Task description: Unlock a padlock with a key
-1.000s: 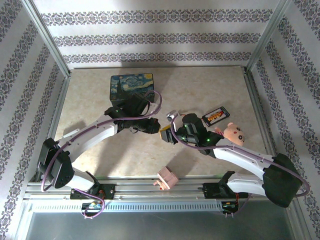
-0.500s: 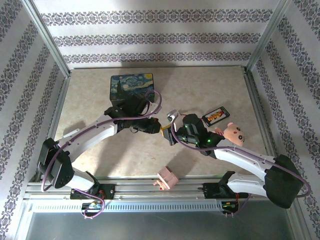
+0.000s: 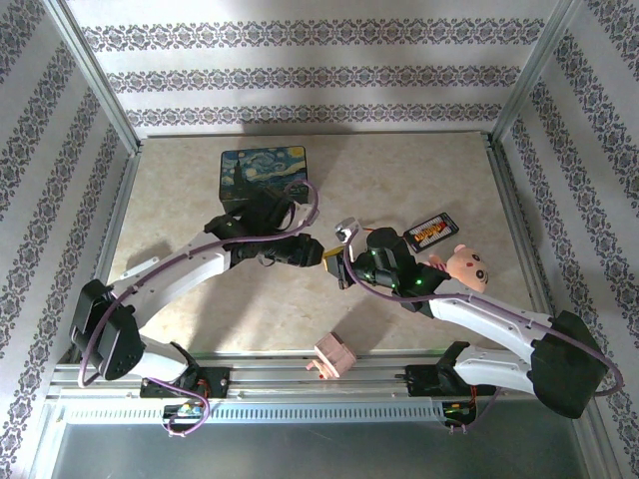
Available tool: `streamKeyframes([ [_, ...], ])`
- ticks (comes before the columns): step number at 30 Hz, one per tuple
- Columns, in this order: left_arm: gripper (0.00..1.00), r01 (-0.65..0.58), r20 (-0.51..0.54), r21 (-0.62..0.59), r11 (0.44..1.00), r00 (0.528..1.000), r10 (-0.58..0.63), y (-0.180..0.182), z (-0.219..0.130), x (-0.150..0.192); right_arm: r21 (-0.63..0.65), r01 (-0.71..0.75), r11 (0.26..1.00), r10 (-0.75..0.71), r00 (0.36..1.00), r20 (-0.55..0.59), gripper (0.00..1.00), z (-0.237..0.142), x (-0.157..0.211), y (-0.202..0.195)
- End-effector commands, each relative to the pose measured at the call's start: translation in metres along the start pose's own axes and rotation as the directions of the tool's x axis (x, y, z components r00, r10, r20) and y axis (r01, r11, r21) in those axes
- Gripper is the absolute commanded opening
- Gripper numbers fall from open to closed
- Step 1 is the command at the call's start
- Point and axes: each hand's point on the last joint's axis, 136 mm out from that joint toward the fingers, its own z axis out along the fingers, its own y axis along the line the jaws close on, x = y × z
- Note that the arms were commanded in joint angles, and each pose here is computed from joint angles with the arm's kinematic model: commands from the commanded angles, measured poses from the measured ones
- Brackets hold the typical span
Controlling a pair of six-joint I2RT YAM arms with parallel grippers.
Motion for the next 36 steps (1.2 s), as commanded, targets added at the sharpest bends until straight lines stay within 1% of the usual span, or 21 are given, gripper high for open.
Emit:
streamKeyframes([
  [1,0.46,0.007,0.103,0.012,1.0,0.995,-0.008,-0.003,-0.018,-0.016,0.026,-0.022,0.999,0.022,0.999,0.026,0.0,0.001,-0.002,-0.004],
  [2,0.51,0.007,0.126,0.006,1.0,0.992,-0.008,-0.002,-0.021,-0.019,0.032,-0.033,0.999,0.032,0.999,0.029,0.0,0.001,-0.002,-0.005],
  [4,0.57,0.015,0.186,-0.009,1.0,0.982,-0.013,0.002,-0.032,-0.026,0.045,-0.073,0.996,0.071,0.997,0.037,0.0,0.0,-0.005,-0.008],
  [7,0.6,0.024,0.27,-0.029,0.999,0.963,-0.016,0.01,-0.047,-0.032,0.031,-0.17,0.985,0.168,0.985,0.049,0.0,-0.003,-0.011,-0.011],
  [11,0.61,-0.004,0.356,-0.038,0.999,0.934,0.017,0.013,-0.06,-0.038,-0.001,-0.278,0.961,0.277,0.958,0.075,0.0,-0.01,-0.02,-0.014],
  [12,0.6,-0.014,0.373,-0.035,0.999,0.928,0.026,0.013,-0.061,-0.039,-0.009,-0.3,0.954,0.3,0.95,0.086,0.0,-0.013,-0.024,-0.015],
  [14,0.49,-0.034,0.382,-0.011,0.999,0.923,0.035,0.01,-0.059,-0.04,-0.027,-0.332,0.943,0.333,0.937,0.109,0.0,-0.02,-0.03,-0.015],
  [16,0.45,-0.056,0.365,0.035,0.998,0.93,0.039,0.004,-0.054,-0.038,-0.046,-0.366,0.929,0.369,0.919,0.139,0.0,-0.027,-0.037,-0.016],
  [20,0.45,-0.077,0.345,0.128,0.989,0.938,0.028,-0.007,-0.042,-0.038,-0.096,-0.422,0.901,0.433,0.883,0.182,0.0,-0.04,-0.048,-0.015],
  [25,0.43,-0.137,0.389,0.259,0.956,0.921,0.026,-0.029,-0.043,-0.046,-0.175,-0.484,0.857,0.513,0.83,0.22,0.0,-0.055,-0.064,-0.013],
  [30,0.43,-0.175,0.452,0.308,0.935,0.892,0.018,-0.04,-0.052,-0.055,-0.229,-0.504,0.833,0.551,0.792,0.263,0.0,-0.071,-0.08,-0.011],
  [36,0.4,-0.172,0.443,0.374,0.911,0.897,-0.012,-0.051,-0.051,-0.061,-0.271,-0.529,0.804,0.591,0.756,0.281,0.0,-0.074,-0.084,-0.01],
])
